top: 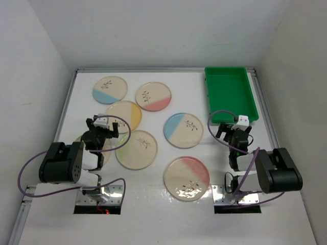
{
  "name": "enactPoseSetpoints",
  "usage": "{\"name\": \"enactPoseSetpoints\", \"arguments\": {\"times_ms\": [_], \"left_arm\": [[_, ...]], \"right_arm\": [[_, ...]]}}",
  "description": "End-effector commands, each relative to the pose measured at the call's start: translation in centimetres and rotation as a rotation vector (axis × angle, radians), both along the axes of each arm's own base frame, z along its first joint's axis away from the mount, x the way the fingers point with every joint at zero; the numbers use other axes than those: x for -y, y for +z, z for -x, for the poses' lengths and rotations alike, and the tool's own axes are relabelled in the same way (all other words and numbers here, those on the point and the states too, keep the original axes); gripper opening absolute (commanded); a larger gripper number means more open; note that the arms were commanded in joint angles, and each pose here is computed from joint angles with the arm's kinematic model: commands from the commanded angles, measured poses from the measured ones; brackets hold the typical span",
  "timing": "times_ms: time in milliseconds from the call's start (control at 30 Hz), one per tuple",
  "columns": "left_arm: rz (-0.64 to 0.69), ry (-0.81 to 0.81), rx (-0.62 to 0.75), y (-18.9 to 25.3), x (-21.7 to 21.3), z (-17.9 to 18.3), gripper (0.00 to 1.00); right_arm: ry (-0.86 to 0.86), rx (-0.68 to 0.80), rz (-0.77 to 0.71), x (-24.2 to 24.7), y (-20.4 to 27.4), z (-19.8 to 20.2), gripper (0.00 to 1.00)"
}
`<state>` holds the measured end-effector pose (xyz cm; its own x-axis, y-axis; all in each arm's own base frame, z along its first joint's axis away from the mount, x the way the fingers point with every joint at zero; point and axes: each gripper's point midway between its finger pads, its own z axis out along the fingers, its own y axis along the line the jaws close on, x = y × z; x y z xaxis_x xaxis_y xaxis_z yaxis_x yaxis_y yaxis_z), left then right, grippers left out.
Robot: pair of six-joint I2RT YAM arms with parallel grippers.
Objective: Place the plates into the plastic bin on the countertop
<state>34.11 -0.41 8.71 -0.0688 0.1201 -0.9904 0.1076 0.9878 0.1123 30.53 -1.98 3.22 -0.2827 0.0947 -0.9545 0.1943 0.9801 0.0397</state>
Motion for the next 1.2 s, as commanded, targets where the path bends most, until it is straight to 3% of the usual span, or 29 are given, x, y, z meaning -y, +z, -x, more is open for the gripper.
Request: {"name": "enactPoseSetpoints", "arguments": {"times_ms": [0,167,200,267,300,367,400,433,467,533,600,633,667,700,733,767,833,867,933,1067,1167], "left_arm": [[0.010,-0.020,0.089,2.4,0.3,-0.7,0.99],[0.018,-0.039,0.110,4.3,0.7,-1.3,0.99],[0.024,-0.036,0.034,6.2,0.3,-2.9,0.99],[-0.144,-0.171,0.002,9.8,1.5,-4.7,0.99],[-0.182,-0.195,-0.007,14.1,2.0,-6.2,0.99],[-0.281,-0.287,-0.013,16.8,4.2,-7.6,0.99],[-0.325,-0.336,-0.031,17.6,5.3,-8.0,0.99],[-0.359,-0.381,-0.075,19.6,6.5,-8.3,0.99],[-0.407,-0.451,-0.117,19.4,8.6,-8.3,0.99],[-0.437,-0.597,-0.348,16.4,11.0,-7.7,0.99],[-0.453,-0.771,-0.476,14.0,14.0,-5.8,0.99],[-0.430,-0.840,-0.614,11.5,14.7,-4.4,0.84],[-0.457,-0.926,-0.649,10.5,16.1,-3.4,0.72],[-0.457,-0.958,-0.696,9.5,16.9,-2.8,0.54],[-0.451,-0.958,-0.739,8.7,17.6,-2.8,0.48],[-0.449,-0.970,-0.778,7.6,19.6,-3.5,0.46],[-0.364,-0.934,-0.843,7.0,21.9,-4.5,0.51],[-0.322,-0.929,-0.793,8.9,23.6,-6.3,0.57],[-0.200,-0.915,-0.897,6.3,26.6,-7.0,0.59],[-0.146,-0.817,-0.821,3.5,30.0,-10.1,0.62],[-0.186,-0.782,-0.872,0.2,31.0,-9.4,0.62]], "right_arm": [[0.121,-0.013,0.038,-1.9,0.1,1.0,1.00],[0.141,0.103,0.127,-2.1,8.0,-0.4,1.00],[0.152,0.147,0.200,-1.8,10.5,-0.4,1.00],[0.144,0.205,0.336,-0.8,16.2,-0.1,1.00],[0.126,0.201,0.427,0.1,17.6,0.0,1.00],[0.110,0.219,0.516,0.8,21.3,0.1,1.00],[0.149,0.191,0.658,1.0,23.3,-0.1,1.00],[0.176,0.182,0.701,0.8,25.3,-0.1,1.00],[0.214,0.128,0.773,0.8,25.2,-0.7,1.00],[0.204,0.103,0.718,0.7,27.7,-1.9,1.00],[0.019,0.163,0.396,1.5,28.8,-2.6,1.00],[0.030,0.249,0.100,-0.7,30.7,-3.6,1.00],[0.217,0.240,0.041,-3.2,30.5,-4.2,1.00],[0.350,0.133,0.063,-4.9,28.4,-5.2,1.00],[0.516,0.094,0.022,-7.7,27.3,-5.0,0.98],[0.562,0.031,-0.006,-9.5,26.5,-5.0,0.94],[0.479,-0.224,-0.109,-9.7,21.3,-5.7,0.86],[0.462,-0.242,-0.114,-9.9,22.1,-6.2,0.80],[0.406,-0.393,-0.125,-10.3,18.6,-6.4,0.77],[0.220,-0.424,-0.021,-8.7,15.7,-6.3,0.78],[0.217,-0.455,0.041,-9.2,14.4,-5.2,0.80]]}}
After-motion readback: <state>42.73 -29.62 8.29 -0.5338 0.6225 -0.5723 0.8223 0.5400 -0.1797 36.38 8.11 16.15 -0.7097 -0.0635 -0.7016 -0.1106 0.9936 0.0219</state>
